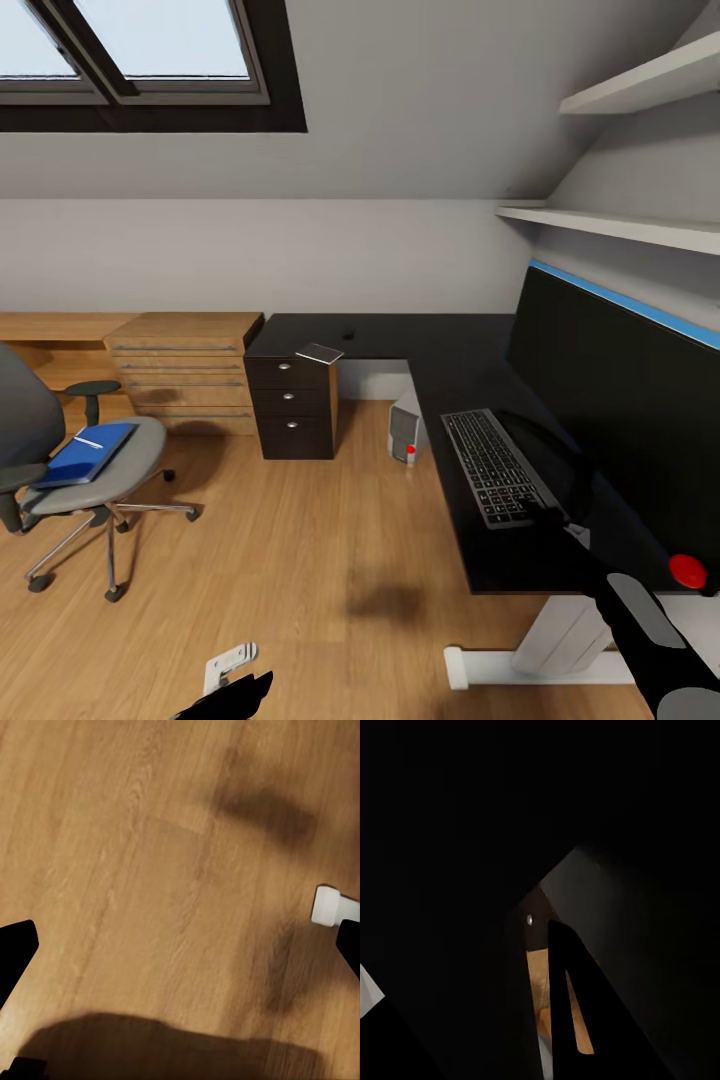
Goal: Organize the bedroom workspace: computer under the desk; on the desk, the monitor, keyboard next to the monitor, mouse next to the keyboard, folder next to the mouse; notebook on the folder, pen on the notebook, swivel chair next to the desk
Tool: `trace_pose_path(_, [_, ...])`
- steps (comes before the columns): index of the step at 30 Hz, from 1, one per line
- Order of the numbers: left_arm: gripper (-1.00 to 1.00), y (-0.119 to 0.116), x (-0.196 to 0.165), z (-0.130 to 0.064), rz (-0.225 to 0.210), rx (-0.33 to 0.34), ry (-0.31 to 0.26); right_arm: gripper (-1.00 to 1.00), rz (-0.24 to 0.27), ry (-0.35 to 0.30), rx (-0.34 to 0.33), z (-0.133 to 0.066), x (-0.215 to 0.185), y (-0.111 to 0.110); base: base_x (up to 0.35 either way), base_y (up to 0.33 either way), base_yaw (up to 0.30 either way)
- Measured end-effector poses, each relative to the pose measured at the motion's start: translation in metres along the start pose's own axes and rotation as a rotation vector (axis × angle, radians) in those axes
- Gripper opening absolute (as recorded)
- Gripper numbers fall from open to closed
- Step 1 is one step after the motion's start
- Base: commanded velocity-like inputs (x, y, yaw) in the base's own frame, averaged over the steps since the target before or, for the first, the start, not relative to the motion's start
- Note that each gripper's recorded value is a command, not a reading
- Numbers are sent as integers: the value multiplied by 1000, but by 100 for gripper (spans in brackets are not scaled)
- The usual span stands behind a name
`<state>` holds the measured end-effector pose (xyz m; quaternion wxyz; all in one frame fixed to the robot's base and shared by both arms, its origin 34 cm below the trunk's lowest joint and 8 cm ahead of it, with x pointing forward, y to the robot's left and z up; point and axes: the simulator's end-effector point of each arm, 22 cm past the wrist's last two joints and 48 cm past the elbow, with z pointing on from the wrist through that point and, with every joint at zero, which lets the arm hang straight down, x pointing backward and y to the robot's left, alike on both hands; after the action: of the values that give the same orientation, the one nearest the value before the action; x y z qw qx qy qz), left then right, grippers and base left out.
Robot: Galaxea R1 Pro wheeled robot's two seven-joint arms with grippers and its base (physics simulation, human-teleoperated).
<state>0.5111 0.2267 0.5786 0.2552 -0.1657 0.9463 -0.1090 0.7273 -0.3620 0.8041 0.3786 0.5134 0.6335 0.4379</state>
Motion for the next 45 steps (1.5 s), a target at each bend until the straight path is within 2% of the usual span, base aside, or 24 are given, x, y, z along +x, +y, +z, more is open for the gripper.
trace_pose_path(10, [100,1,0,0,-6,-4,1,-100,0,-2,0,0,0,0,0,-10,0])
trace_pose_path(17, [100,5,4,9,-6,-5,1,-100,0,-4,-16,4,-1,-7,0,0,0])
trace_pose_path(45, [100,4,4,9,-6,-4,1,-100,0,-5,-16,4,-1,-7,0,0,0])
